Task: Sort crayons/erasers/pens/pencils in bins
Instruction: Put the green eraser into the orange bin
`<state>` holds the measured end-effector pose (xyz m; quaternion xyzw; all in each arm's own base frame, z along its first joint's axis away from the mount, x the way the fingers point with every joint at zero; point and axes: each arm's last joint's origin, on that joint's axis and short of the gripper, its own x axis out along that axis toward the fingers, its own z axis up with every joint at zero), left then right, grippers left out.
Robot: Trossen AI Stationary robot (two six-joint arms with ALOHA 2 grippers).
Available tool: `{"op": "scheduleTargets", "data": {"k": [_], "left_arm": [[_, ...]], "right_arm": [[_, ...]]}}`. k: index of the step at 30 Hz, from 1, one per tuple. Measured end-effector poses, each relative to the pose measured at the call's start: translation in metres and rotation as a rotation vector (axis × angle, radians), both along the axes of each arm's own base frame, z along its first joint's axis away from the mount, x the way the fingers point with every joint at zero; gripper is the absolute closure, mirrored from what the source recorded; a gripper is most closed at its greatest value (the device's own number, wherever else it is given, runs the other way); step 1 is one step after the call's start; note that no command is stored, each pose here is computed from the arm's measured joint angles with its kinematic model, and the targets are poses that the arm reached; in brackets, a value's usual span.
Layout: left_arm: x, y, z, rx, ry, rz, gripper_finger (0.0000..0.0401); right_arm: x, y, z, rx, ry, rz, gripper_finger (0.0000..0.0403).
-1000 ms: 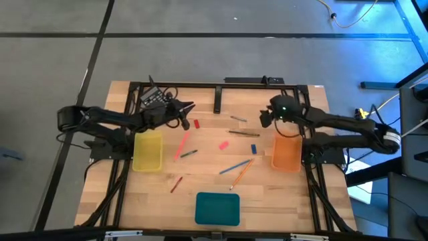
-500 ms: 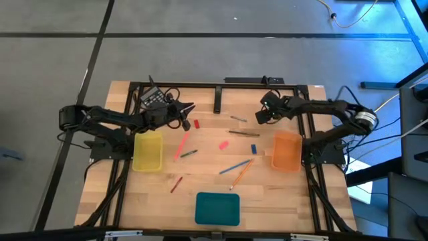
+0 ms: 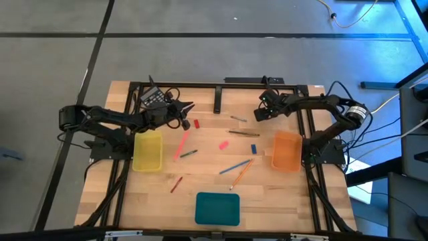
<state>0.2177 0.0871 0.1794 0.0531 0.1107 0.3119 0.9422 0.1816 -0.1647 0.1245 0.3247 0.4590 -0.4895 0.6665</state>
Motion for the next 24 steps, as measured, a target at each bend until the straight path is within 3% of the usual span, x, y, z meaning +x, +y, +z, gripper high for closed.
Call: {"op": "scheduleTargets", "data": {"k": [12,24], "left_arm": [[-0.0001,-0.0002,-0.0008,-0.002,0.008,-0.002,0.0353],[-0.0001,-0.0002,-0.0008,-0.002,0.008,-0.002,0.0353]], "right_arm": [[0.0010,-0.0037,0.0004,-0.012,-0.019,0.061,0.0333],[-0.0005,-0.0014,0.0082,-0.020,-0.045,0.106,0.0328]]}}
